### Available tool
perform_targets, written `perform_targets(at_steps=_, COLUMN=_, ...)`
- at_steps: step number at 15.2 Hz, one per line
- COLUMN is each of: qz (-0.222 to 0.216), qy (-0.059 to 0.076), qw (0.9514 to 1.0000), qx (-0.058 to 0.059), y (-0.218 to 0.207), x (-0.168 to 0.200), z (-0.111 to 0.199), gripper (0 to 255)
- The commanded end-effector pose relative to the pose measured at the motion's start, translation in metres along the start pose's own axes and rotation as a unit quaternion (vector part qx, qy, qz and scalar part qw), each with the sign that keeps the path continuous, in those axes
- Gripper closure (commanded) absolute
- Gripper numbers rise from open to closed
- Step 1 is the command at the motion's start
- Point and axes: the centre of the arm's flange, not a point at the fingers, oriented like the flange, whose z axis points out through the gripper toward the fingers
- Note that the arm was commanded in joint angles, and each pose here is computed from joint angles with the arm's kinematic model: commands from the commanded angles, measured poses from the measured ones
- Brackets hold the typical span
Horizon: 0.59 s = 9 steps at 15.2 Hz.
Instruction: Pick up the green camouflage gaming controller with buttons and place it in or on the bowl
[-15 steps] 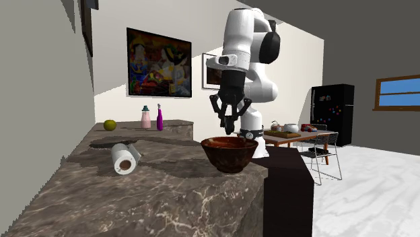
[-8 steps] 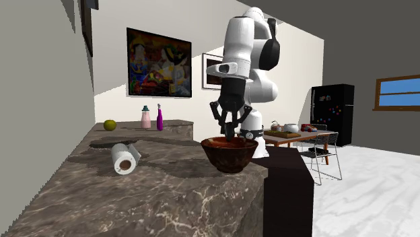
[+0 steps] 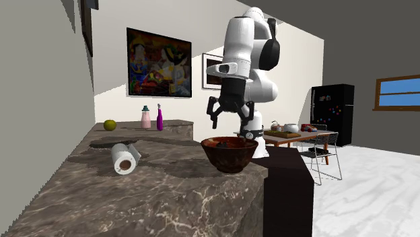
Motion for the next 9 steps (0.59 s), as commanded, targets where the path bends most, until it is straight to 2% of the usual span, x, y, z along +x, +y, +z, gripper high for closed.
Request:
perform_targets(at_steps=1, qz=0.0, qy=0.0, qw=1.0, qx=0.0, y=0.0, x=0.0, z=0.0, gripper=0)
perform_targets(at_steps=2, qz=0.0, qy=0.0, qw=1.0, qx=0.0, y=0.0, x=0.0, z=0.0, gripper=0)
perform_targets(at_steps=6, qz=0.0, qy=0.0, qw=1.0, qx=0.0, y=0.0, x=0.0, z=-0.05, gripper=0)
perform_targets(at_steps=9, qz=0.0, qy=0.0, qw=1.0, qx=0.0, y=0.0, x=0.0, z=-0.05, gripper=0)
